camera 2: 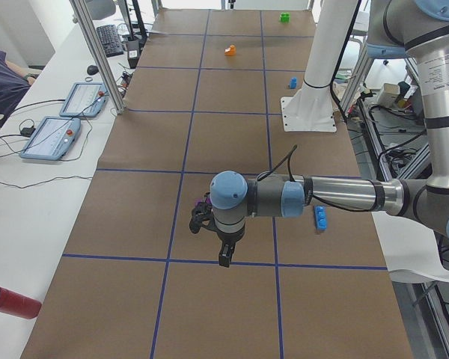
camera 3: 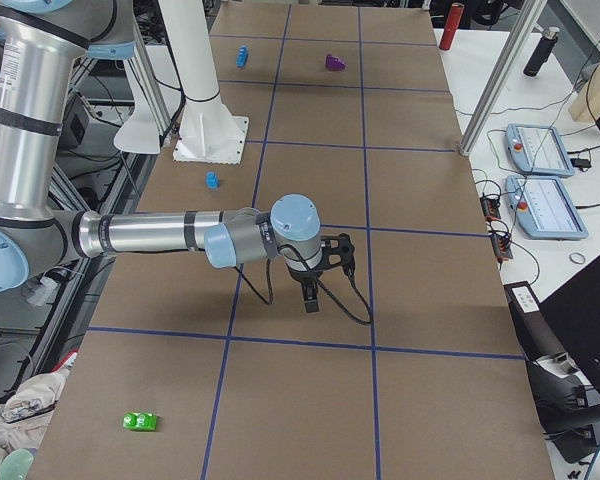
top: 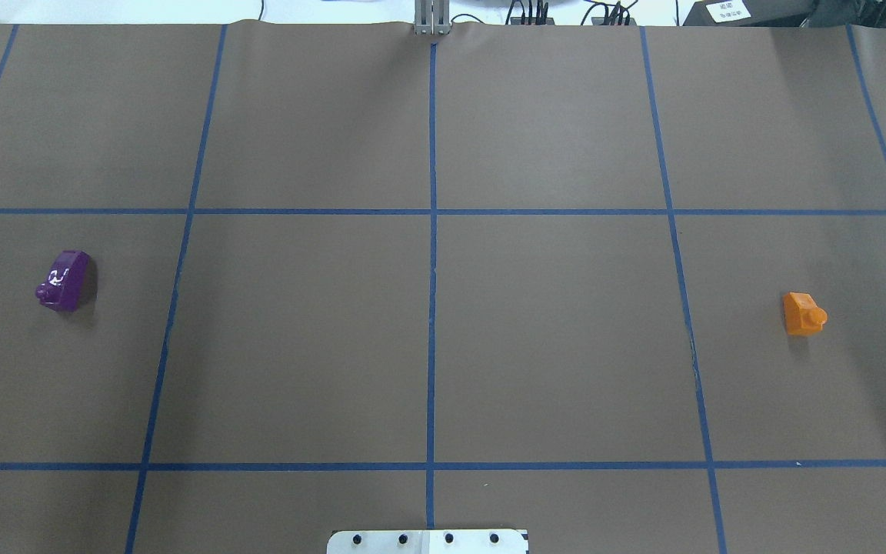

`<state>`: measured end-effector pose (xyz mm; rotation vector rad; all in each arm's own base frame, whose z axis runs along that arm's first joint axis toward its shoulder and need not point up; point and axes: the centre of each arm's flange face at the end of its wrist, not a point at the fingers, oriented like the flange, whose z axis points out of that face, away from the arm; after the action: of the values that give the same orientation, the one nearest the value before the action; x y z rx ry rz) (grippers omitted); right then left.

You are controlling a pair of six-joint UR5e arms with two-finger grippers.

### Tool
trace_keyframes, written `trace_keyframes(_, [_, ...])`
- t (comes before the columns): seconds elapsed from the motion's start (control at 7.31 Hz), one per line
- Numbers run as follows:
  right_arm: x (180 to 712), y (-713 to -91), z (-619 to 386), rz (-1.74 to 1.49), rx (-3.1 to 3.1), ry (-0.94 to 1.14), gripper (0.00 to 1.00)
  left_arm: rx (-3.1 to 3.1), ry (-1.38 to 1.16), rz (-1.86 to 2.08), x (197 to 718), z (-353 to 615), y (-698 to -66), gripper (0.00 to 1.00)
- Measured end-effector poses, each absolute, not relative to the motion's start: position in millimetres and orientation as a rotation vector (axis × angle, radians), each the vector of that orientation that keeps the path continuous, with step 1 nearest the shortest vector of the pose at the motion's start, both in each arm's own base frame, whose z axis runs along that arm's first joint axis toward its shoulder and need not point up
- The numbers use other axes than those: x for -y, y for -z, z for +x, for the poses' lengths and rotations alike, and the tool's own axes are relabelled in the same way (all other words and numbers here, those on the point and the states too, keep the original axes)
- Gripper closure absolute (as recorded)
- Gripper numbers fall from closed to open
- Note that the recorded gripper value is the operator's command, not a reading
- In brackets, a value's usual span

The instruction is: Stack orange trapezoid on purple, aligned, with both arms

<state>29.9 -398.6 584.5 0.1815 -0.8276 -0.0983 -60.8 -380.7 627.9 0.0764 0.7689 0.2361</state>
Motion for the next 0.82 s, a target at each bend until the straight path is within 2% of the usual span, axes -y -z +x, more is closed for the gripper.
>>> trace_keyframes(0.41, [401.4, -580.8, 29.6, 0.19, 0.829, 0.102, 0.0, -0.761, -0.249, 0.107, 388.2, -61.2, -614.8, 0.0])
trace_keyframes(0.82, [413.4, -568.9, 23.4, 0.21, 0.832, 0.119, 0.0, -0.749, -0.287, 0.21, 409.3, -59.9, -572.7, 0.0])
